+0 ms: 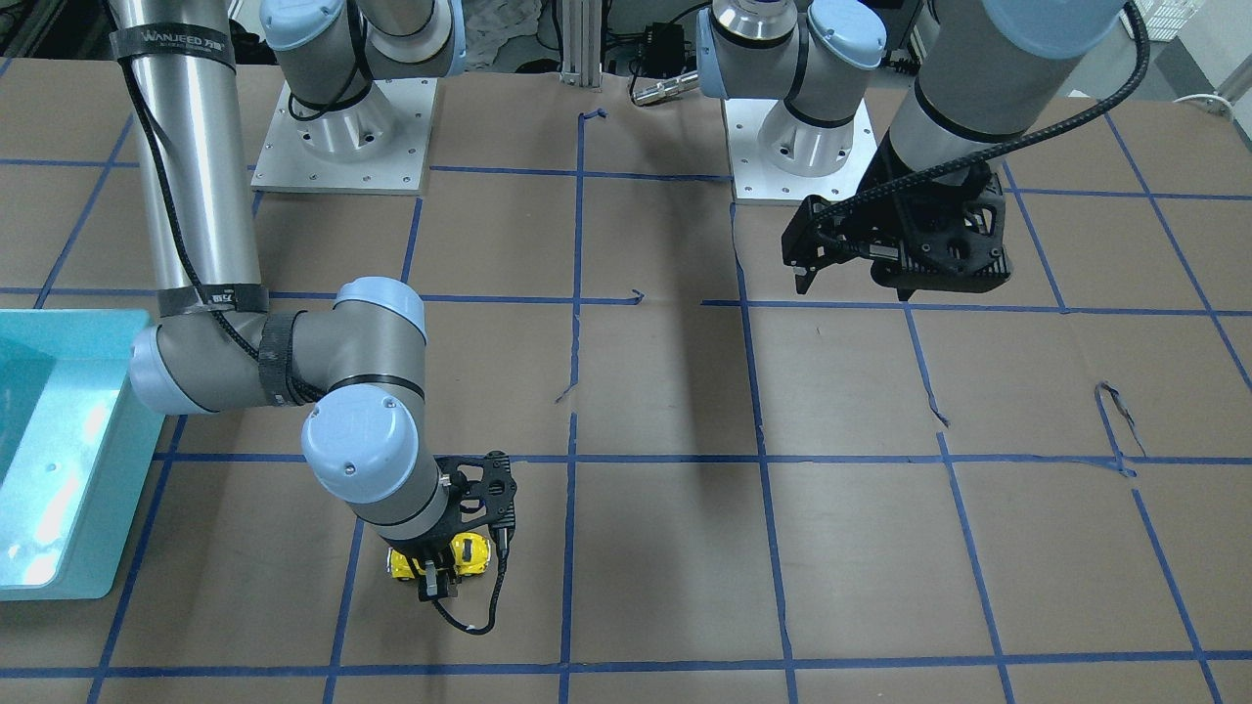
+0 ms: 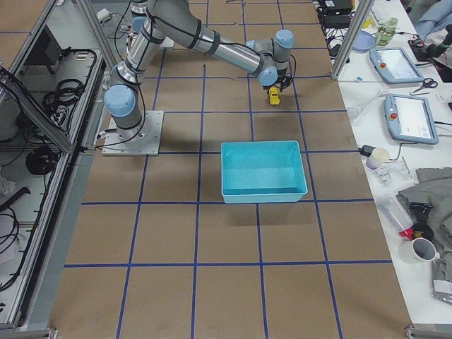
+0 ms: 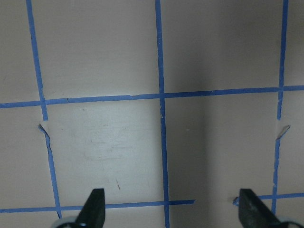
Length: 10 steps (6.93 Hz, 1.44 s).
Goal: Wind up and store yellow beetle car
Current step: 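Grasp the yellow car with the right gripper and lift it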
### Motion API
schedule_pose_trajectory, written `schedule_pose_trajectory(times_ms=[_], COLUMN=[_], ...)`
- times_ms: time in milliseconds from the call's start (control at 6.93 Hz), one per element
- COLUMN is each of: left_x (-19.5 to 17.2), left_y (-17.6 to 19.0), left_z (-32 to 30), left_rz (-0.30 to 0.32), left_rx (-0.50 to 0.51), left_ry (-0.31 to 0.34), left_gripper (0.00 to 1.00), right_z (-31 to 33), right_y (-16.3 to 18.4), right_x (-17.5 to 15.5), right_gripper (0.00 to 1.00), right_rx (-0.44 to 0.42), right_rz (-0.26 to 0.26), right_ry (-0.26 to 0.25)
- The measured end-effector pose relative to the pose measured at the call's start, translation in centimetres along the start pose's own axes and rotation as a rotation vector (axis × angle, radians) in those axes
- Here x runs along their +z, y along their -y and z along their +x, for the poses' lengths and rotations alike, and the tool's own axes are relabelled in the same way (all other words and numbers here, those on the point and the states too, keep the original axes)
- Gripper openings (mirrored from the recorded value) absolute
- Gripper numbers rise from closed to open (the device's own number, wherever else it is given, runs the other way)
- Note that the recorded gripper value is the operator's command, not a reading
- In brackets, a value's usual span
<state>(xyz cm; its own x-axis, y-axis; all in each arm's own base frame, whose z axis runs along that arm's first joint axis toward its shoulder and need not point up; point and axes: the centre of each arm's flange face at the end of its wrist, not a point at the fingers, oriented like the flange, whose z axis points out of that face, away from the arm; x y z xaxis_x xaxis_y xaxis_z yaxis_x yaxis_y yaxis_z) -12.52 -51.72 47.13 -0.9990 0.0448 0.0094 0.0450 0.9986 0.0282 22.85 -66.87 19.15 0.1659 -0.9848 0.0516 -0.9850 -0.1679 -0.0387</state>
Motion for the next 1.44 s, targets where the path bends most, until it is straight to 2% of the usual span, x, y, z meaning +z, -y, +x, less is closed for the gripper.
schedule_pose_trajectory(times_ms=[289, 433, 577, 722, 1010, 1299, 1443], left_x=[0.5, 0.6, 0.5, 0.2, -0.1, -0.1, -0.1], left_y=[-0.3, -0.4, -0.6, -0.7, -0.9, -0.8, -0.8], left_z=[0.0, 0.0, -0.2, -0.3, -0.3, -0.2, -0.2], left_rz=[-0.002, -0.003, -0.002, 0.006, 0.016, 0.016, 0.016], left_rx=[-0.001, -0.001, 0.001, 0.004, 0.010, 0.007, 0.007], left_ry=[0.001, 0.002, 0.007, 0.015, 0.021, 0.021, 0.022], left_gripper=[1.00, 1.00, 1.00, 1.00, 1.00, 1.00, 1.00], right_z=[0.3, 1.0, 1.5, 1.2, -1.0, -4.4, -6.6], right_y=[-0.3, -1.1, -3.3, -7.4, -18.3, -28.7, -33.7], right_x=[-0.9, -3.0, -6.3, -10.0, -15.8, -18.7, -18.3], right_gripper=[0.03, 0.04, 0.04, 0.05, 0.05, 0.04, 0.04], right_rx=[0.002, 0.015, 0.048, 0.106, 0.195, 0.150, 0.126], right_rz=[-0.015, -0.018, -0.023, -0.031, -0.050, -0.070, -0.069], right_ry=[-0.015, -0.045, -0.069, -0.074, -0.068, -0.059, -0.042])
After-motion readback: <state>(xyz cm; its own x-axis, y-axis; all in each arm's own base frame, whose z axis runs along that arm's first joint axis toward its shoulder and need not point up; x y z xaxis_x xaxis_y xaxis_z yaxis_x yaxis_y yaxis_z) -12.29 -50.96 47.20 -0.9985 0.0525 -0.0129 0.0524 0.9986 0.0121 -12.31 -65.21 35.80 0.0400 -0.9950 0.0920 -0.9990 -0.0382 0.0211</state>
